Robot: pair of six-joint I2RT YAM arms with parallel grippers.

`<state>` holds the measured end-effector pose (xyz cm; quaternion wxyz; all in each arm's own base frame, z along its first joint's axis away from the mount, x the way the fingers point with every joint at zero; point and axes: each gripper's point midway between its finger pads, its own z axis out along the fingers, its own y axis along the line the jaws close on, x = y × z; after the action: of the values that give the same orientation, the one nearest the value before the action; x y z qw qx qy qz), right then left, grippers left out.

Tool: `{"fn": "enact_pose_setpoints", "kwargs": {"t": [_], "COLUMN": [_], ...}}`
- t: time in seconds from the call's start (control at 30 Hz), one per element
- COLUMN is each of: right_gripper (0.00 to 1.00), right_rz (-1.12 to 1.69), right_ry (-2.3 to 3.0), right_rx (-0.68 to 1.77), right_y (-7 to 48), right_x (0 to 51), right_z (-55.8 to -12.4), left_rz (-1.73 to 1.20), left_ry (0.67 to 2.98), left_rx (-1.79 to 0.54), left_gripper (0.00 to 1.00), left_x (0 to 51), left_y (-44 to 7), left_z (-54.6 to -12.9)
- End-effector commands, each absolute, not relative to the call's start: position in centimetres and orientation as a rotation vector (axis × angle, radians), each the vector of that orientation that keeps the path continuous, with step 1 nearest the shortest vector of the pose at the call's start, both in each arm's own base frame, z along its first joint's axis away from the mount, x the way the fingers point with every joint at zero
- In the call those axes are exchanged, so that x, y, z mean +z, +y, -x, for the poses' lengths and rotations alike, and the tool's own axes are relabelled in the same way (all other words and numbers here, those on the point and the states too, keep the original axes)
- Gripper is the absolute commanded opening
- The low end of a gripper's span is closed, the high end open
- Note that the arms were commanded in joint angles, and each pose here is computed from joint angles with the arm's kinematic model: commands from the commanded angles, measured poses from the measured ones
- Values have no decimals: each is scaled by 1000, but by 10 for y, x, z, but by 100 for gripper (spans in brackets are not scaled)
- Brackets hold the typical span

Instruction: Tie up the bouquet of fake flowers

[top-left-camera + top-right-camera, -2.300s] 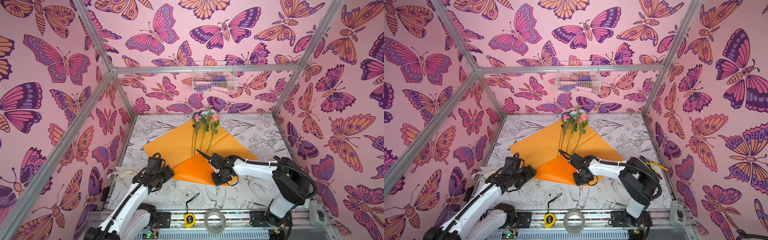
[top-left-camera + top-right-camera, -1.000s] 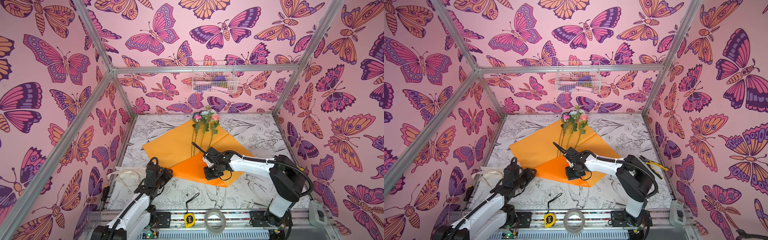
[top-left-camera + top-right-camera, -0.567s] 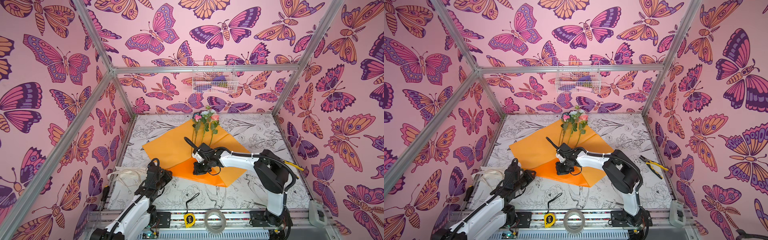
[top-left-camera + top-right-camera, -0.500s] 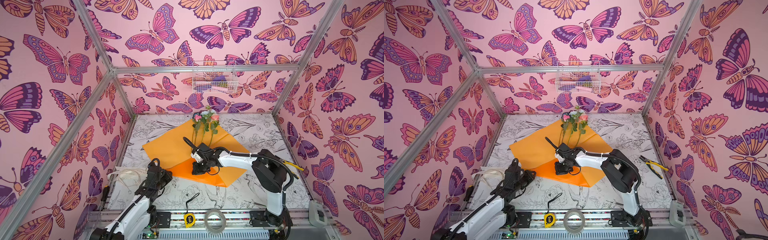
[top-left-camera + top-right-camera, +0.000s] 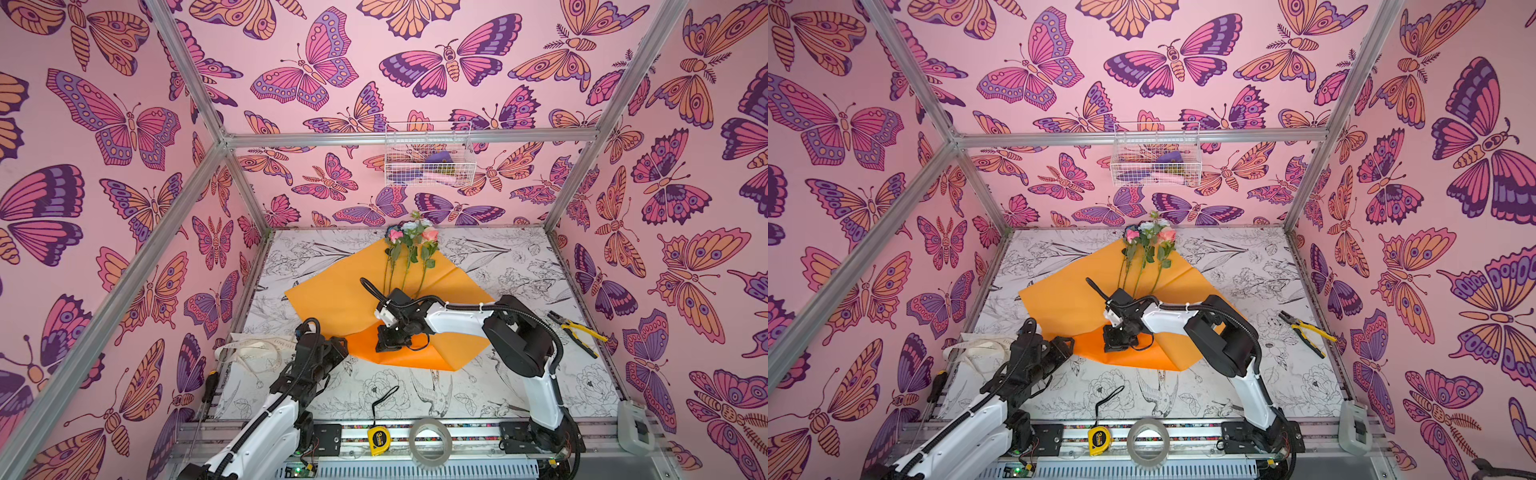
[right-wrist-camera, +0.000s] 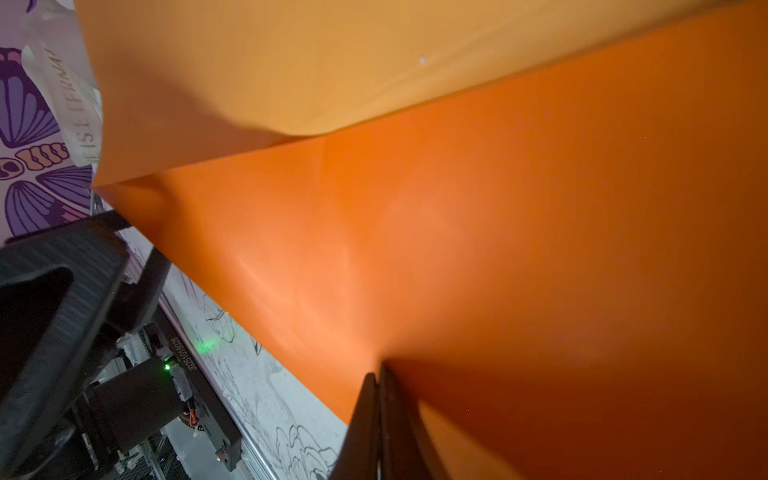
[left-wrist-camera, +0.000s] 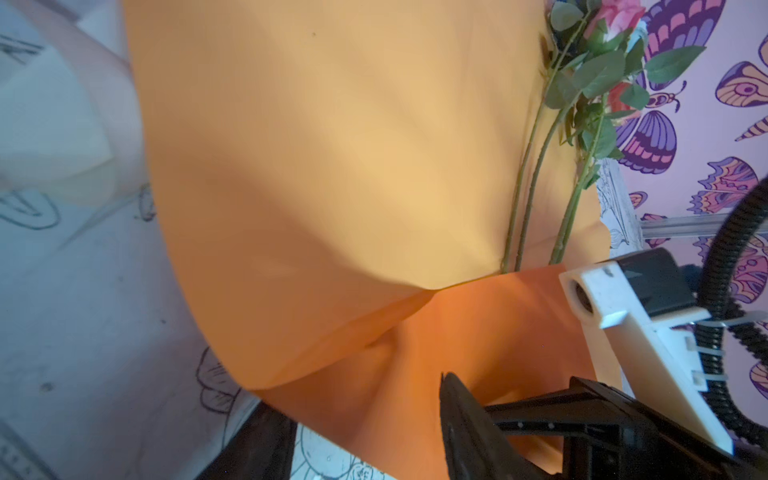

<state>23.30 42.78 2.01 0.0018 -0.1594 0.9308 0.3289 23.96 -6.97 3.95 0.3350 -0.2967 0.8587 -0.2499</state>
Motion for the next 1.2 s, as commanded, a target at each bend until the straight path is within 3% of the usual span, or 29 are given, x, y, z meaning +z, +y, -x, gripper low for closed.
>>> {"fn": "enact_pose_setpoints", "kwargs": {"t": [0.0,0.13,0.6,0.87,1.07,1.17], "right_gripper": [7,7,7,7,5,4], "right_rz": [482,476,635,622,584,565], "right_ry": [2931,2934,2847,2885,2910,2923], "right_rx": [1045,1035,1149,1117,1086,1075], "right_y": [433,431,463,465,465,464], "right_x": [18,19,49,35,22,18], "right_z": [-233,-232,-224,-226,-229,-230], "left_rz": [868,908,820,809,752,693], "left_ry": [2266,2250,2155,2163,2159,2142], "left_rx": [-550,-516,-461,-463,-489,-529], "left_gripper": [57,57,25,15,0,0], "left_x": [21,18,32,28,34,41], "left_y": [-55,-48,-38,-39,-45,-52], "left_z": [-229,-227,-236,-238,-242,-245]}}
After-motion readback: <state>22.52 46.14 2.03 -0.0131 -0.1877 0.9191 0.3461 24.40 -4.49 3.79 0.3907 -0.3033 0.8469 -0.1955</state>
